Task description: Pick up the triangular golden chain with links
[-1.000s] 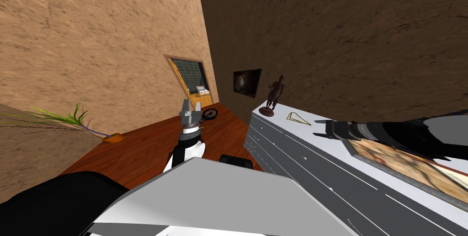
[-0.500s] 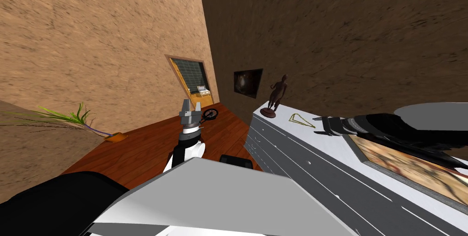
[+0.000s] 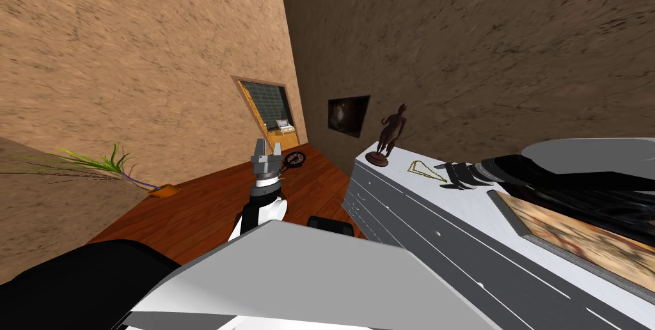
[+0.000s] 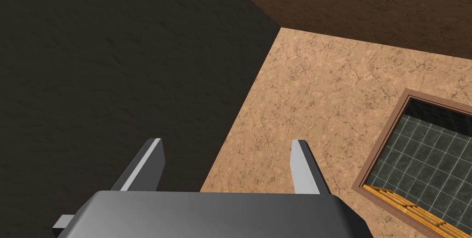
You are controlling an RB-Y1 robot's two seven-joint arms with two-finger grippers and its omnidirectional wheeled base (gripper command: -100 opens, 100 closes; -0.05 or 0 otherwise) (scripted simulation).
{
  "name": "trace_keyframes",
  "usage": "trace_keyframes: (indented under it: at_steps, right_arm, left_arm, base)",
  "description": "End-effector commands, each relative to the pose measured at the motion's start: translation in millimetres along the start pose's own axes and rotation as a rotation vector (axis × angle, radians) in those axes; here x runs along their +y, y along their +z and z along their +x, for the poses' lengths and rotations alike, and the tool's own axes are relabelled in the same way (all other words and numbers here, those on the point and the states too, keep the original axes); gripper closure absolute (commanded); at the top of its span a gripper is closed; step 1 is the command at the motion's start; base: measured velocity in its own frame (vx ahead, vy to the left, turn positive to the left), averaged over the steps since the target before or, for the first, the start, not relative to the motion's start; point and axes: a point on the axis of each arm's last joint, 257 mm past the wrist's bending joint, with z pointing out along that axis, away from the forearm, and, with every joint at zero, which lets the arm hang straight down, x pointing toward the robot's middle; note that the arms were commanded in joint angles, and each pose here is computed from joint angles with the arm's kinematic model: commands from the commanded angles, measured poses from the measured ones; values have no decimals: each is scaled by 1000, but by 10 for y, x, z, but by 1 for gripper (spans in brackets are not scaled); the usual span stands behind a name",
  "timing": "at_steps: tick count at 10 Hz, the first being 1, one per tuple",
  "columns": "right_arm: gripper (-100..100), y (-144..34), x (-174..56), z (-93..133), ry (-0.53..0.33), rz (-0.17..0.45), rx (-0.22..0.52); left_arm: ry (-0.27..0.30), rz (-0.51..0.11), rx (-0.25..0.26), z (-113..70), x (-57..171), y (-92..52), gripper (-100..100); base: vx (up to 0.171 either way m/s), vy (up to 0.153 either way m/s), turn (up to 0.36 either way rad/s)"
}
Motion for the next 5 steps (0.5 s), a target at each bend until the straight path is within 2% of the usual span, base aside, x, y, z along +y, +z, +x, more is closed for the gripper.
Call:
trace_keyframes:
  at_steps: [1, 2, 3, 4, 5]
  right_arm:
    - [0, 0, 0, 0, 0, 0, 0]
    - [-100, 34, 79, 139, 30, 5, 14]
    - [-100, 58, 142, 245, 52, 8, 26]
    - [-100, 58, 142, 245, 52, 8, 26]
    - [-100, 78, 207, 352, 74, 12, 38]
  left_arm:
    - [0, 0, 0, 0, 0, 0, 0]
    - [0, 0, 0, 0, 0, 0, 0]
    - [0, 0, 0, 1, 0, 0, 0]
    - [0, 0, 0, 0, 0, 0, 0]
    - [0, 0, 0, 0, 0, 0, 0]
  base:
    - [0, 0, 0]
    - [-18, -4, 242]
    - [-43, -19, 332]
    - [-33, -24, 74]
    - [-27, -13, 127]
